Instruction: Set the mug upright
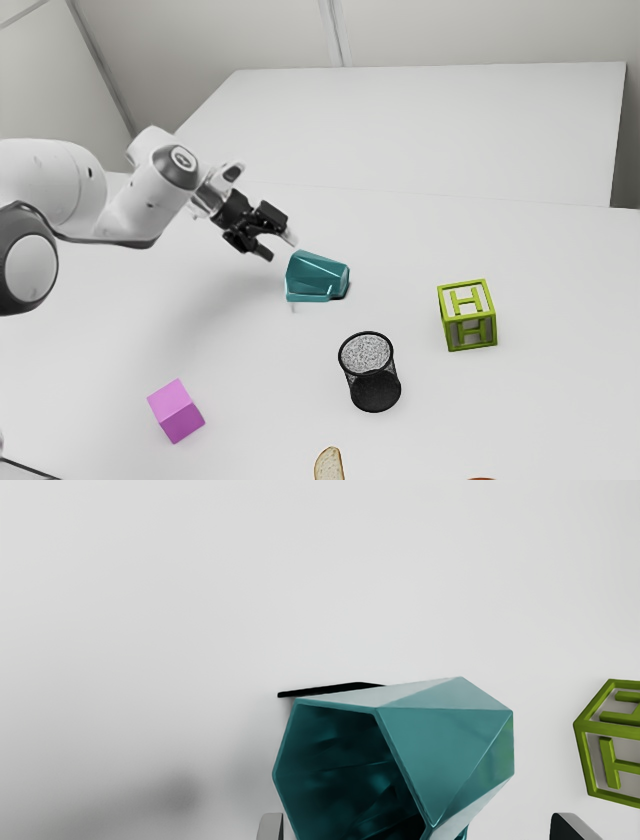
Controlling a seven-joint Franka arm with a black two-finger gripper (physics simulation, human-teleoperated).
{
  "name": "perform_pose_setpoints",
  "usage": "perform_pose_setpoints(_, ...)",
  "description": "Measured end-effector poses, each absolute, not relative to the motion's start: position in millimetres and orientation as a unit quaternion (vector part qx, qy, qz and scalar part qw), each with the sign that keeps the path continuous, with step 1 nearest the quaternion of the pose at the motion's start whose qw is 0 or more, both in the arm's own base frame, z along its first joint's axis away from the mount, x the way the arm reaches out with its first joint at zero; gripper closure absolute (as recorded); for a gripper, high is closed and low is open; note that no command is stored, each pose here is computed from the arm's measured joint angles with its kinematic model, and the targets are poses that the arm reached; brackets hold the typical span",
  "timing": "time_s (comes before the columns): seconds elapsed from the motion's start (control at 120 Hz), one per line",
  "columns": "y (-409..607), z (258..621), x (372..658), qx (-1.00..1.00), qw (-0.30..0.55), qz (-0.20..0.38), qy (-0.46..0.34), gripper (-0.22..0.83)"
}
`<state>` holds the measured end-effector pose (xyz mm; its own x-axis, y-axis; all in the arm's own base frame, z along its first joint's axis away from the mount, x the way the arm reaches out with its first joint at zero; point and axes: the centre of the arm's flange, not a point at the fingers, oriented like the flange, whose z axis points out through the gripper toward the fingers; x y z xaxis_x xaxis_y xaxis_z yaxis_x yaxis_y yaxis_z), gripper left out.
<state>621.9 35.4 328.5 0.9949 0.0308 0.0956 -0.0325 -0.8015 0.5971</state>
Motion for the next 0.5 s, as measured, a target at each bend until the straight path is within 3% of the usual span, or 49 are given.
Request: perform_pose_setpoints(0.5,19.8,289.9,612.7,0.913,0.400,0.078,0.009,0.03)
